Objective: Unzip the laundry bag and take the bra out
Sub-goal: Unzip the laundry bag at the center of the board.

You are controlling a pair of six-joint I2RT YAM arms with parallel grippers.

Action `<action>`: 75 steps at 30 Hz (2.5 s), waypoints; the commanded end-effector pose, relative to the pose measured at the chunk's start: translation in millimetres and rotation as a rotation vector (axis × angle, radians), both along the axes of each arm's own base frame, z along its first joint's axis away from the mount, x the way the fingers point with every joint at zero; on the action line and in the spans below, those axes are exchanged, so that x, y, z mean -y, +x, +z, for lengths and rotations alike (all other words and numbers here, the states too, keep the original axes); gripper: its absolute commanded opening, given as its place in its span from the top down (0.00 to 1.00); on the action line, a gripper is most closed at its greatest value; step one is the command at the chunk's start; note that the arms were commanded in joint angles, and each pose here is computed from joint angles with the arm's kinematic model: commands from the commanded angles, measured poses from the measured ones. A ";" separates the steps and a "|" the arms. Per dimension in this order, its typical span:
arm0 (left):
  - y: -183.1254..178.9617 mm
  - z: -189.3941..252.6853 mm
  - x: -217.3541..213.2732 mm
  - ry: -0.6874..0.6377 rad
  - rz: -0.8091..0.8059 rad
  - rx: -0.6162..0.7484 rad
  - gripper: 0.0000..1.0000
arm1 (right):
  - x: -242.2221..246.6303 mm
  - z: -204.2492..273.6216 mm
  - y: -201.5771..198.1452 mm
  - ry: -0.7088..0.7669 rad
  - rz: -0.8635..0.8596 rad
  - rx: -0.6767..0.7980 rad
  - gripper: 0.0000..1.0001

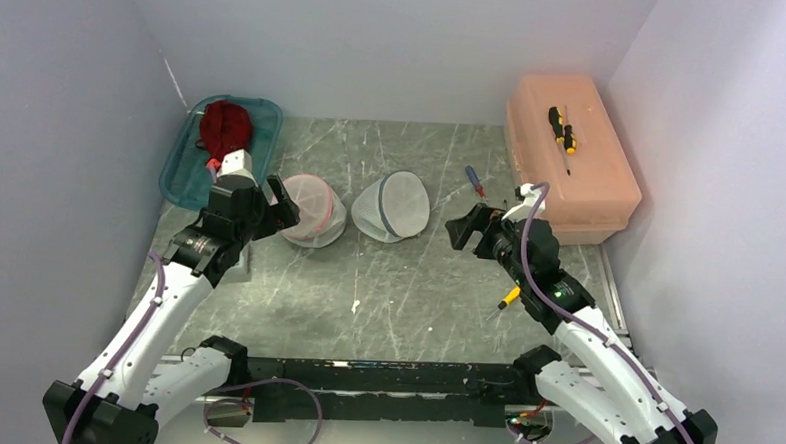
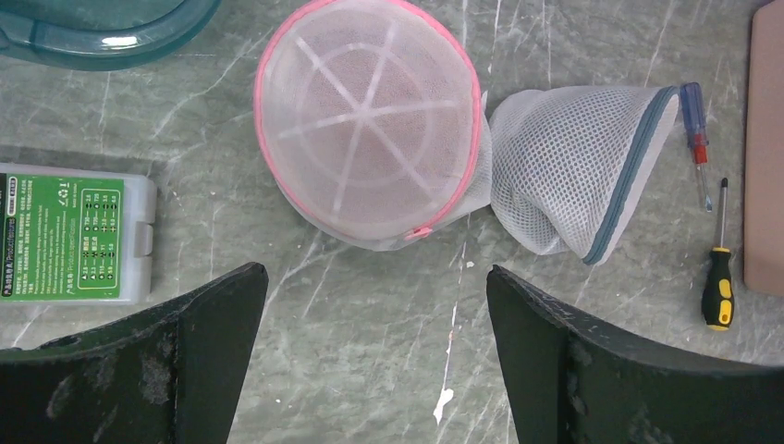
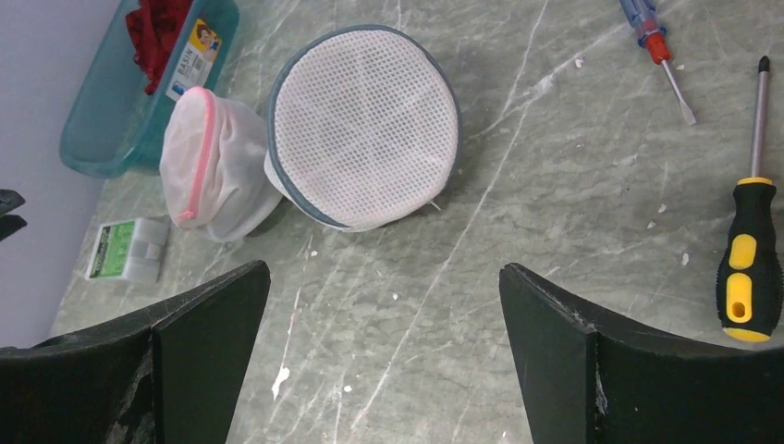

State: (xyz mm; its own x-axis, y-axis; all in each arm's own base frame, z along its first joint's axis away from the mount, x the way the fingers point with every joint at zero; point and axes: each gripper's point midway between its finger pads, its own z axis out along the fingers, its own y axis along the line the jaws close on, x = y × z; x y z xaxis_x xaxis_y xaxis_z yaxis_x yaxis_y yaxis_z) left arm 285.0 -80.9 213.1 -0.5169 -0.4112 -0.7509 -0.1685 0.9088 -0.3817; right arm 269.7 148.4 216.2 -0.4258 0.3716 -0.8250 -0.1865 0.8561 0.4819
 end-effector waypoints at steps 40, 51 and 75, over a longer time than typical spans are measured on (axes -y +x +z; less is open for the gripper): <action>90.0 -60.3 216.0 0.153 -0.469 -0.221 0.39 | -10.3 -72.9 -3.4 0.066 0.042 -0.101 0.00; 87.4 -72.8 225.2 0.119 -0.499 -0.234 0.75 | -5.6 -67.8 -5.5 0.148 -0.010 -0.071 0.00; 23.3 38.4 238.8 -0.501 -0.924 -0.039 0.97 | -25.9 17.7 -19.9 0.417 0.304 0.064 0.03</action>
